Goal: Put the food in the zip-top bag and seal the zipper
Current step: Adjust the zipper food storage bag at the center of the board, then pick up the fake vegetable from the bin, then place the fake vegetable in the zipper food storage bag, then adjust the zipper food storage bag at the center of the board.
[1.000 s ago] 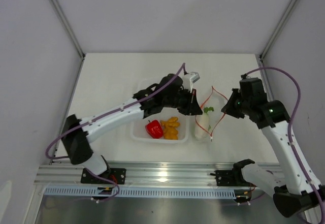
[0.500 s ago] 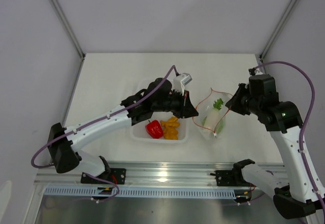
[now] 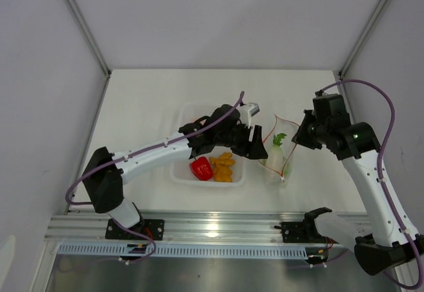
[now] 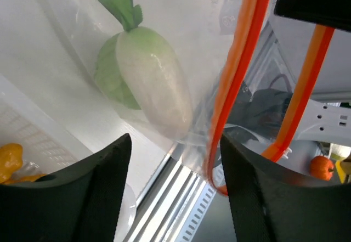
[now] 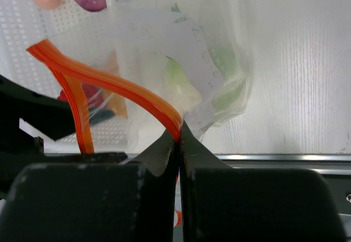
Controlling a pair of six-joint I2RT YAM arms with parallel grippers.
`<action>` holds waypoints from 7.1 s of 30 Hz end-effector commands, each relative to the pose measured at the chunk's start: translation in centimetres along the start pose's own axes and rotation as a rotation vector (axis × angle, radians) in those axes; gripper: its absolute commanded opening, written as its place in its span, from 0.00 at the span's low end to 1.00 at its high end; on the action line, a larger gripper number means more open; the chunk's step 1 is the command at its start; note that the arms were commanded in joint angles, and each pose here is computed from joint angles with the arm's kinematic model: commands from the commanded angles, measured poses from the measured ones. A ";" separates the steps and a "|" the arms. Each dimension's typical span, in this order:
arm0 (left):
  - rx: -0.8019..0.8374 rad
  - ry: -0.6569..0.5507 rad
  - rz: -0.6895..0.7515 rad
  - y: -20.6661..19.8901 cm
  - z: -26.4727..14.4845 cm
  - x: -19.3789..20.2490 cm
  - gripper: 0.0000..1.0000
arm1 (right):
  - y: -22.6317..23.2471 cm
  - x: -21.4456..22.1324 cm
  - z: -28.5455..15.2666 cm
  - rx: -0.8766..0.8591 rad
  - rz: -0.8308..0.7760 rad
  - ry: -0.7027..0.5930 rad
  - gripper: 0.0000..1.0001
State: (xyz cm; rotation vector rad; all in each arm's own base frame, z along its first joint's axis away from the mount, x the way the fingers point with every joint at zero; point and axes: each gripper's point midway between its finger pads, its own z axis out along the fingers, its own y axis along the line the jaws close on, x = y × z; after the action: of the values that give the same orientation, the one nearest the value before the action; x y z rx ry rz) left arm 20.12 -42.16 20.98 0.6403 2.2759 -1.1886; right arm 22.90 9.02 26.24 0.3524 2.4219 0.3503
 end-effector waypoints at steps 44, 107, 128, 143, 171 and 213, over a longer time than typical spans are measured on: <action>-0.638 -0.115 -0.623 23.1 0.8 -9.8 0.99 | 1.3 0.2 3.8 0.009 -0.067 0.040 0.00; 0.304 -0.253 -0.156 -1.8 -8.2 -9.5 0.01 | 3.3 -1.0 2.4 -0.045 -0.058 0.038 0.00; 0.302 -0.202 -0.079 -8.7 -6.9 -6.8 0.02 | 4.6 -0.2 1.9 -0.074 -0.073 0.056 0.00; 0.024 -0.111 -0.144 -2.6 -1.4 -4.8 0.05 | 5.4 -0.1 0.1 -0.130 -0.051 0.035 0.00; -0.171 -0.423 -0.035 -0.6 -10.6 -7.3 1.00 | 5.4 0.8 0.2 -0.146 -0.062 0.065 0.00; 0.237 -0.089 -0.024 -8.0 -4.6 -5.0 0.03 | 0.1 -0.4 -2.4 0.006 -0.025 -0.079 0.00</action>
State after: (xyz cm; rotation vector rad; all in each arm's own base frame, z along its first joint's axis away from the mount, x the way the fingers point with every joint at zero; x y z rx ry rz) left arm 17.90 -43.42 33.25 0.6350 2.0345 -1.5102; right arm 21.97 9.68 30.32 0.3019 2.3056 0.3732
